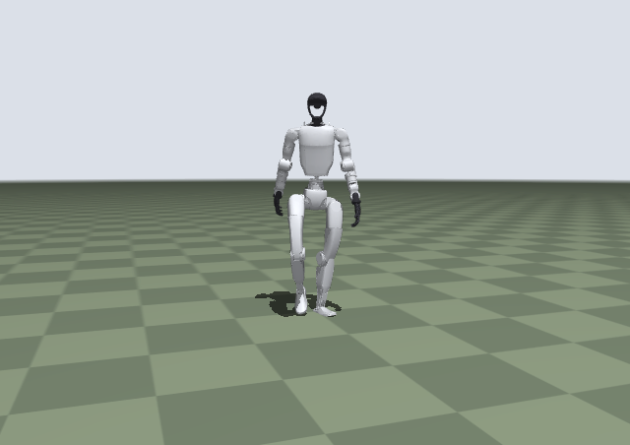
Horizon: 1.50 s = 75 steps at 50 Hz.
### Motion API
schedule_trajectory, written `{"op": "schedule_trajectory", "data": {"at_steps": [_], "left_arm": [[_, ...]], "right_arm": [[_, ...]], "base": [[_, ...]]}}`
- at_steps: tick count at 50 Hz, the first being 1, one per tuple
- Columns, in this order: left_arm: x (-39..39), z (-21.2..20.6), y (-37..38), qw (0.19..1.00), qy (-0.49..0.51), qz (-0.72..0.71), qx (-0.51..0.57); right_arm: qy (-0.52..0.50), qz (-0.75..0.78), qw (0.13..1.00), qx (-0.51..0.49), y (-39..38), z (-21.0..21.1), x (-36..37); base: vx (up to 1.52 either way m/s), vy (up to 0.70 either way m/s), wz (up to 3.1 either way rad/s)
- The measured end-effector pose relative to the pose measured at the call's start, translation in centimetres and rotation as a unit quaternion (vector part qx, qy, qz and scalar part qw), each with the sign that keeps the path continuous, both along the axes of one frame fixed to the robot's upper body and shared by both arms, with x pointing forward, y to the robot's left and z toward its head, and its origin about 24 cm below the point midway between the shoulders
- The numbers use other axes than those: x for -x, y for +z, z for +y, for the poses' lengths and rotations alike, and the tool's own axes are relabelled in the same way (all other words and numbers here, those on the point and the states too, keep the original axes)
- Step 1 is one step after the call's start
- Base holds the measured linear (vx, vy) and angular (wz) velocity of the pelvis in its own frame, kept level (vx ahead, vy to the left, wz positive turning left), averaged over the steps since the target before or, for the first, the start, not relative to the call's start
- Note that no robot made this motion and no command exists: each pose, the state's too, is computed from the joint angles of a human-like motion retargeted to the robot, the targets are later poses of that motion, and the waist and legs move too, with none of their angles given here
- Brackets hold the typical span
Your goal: In place motions
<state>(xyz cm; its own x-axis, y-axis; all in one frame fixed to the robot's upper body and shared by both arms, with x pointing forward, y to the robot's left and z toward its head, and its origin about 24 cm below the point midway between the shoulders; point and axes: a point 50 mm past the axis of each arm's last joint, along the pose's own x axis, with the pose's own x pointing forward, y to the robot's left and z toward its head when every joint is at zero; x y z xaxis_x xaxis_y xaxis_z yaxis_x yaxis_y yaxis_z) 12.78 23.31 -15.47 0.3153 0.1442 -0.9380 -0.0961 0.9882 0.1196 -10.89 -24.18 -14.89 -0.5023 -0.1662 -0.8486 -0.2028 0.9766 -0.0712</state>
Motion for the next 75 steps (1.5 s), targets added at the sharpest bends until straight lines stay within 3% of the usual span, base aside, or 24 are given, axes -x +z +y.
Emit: {"op": "schedule_trajectory", "data": {"at_steps": [5,10,17,25,32,39,45,50,55,62,70,75], "left_arm": [[3.4,-1.3,-1.2,0.998,0.008,0.049,0.027],[9.9,-3.0,-2.3,0.989,0.078,0.124,0.034],[16.1,-4.2,-2.1,0.951,0.208,0.216,0.075],[23.8,-4.9,-0.6,0.910,0.241,0.327,0.078],[23.5,-4.4,-0.6,0.914,0.232,0.326,0.070],[15.9,-4.9,-2.1,0.944,0.222,0.225,0.099],[2.6,-1.0,-0.9,0.992,0.097,0.042,0.072],[0.7,-0.6,-0.4,0.999,0.032,-0.003,0.007],[1.7,-1.2,-0.7,1.000,0.011,0.016,0.018],[11.7,-4.0,-2.5,0.982,0.102,0.145,0.068],[16.3,-5.0,-2.1,0.950,0.192,0.231,0.088],[22.7,-5.9,-1.0,0.922,0.214,0.311,0.090]], "right_arm": [[0.027,-0.017,0.999,-0.007,-0.5,0.2,-1.4],[0.074,-0.057,0.996,-0.017,-1.4,0.7,-5.0],[0.145,-0.257,0.954,-0.061,-1.9,2.4,-19.1],[0.241,-0.420,0.872,-0.075,0.4,4.4,-27.4],[0.182,-0.335,0.920,-0.087,-2.0,4.4,-20.1],[0.138,-0.129,0.981,-0.055,-2.2,0.8,-9.1],[0.004,-0.037,0.999,-0.010,-0.7,-0.7,-4.3],[-0.032,0.043,0.998,0.024,1.0,-0.9,1.6],[-0.024,0.039,0.999,0.001,0.7,0.1,1.4],[0.056,-0.031,0.997,-0.038,-1.2,1.0,-4.2],[0.190,-0.298,0.930,-0.095,-1.0,2.9,-23.2],[0.264,-0.417,0.867,-0.075,1.0,4.0,-28.5]], "base": [[0.13,-0.03,0.08],[0.12,-0.04,0.50],[-0.24,-0.04,0.13],[0.11,0.00,-0.10],[0.22,-0.02,-0.03],[0.09,0.09,-0.41],[-0.30,0.10,0.41],[0.21,-0.04,0.11],[0.07,-0.02,-0.44],[0.12,-0.04,0.20],[-0.36,-0.04,-0.39],[0.16,0.05,-0.34]]}}
